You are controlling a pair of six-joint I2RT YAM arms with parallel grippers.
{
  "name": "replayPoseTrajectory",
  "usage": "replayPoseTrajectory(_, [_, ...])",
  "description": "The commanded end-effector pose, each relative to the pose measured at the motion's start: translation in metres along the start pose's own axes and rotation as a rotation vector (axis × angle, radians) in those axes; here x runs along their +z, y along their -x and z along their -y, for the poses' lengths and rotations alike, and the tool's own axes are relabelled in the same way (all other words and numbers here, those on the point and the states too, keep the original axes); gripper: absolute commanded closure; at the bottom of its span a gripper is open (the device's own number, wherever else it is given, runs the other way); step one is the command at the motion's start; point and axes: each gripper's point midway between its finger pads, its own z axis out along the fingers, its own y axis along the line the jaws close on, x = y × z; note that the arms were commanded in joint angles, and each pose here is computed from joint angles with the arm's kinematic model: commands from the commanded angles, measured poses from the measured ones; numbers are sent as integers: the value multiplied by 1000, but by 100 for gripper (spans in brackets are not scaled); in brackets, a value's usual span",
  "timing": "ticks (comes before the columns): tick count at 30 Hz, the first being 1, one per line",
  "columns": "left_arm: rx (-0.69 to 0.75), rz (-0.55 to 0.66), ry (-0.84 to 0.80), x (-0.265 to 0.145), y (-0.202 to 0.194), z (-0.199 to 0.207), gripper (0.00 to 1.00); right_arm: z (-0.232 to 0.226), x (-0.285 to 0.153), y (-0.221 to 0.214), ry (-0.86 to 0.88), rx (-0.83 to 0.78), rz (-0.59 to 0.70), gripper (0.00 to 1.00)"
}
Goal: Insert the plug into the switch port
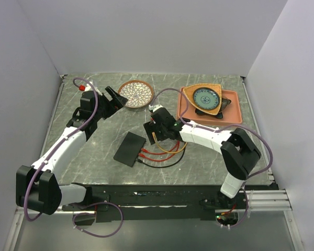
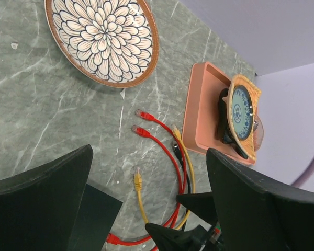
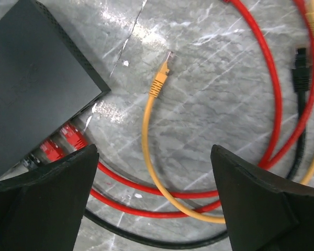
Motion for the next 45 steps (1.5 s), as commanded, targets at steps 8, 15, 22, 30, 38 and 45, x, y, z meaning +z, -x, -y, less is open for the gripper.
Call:
replayPoseTrajectory(8, [26,42,-35,-6,16,15,4,-7,38,4,-13,74,-21,31])
replayPoseTrajectory(15, [40,56,-22,-9,20,14,4,-4,62,-5,-49,89,-56,67])
replayPoseTrajectory(22, [49,73,-17,-12,24,15,4,2,46,6,-66,74,-6,100])
replayPoseTrajectory(30, [53,54,-55,-11,22,22,4,8,-10,40,-37,20,131,100])
replayPoseTrajectory(38, [63,47,-157,-18,20,40,4,6,-54,56,133,-13,271,100])
replayPoseTrajectory(45, [101,3,-327,-26,11,68,4,-15,-91,48,440,-116,385,100])
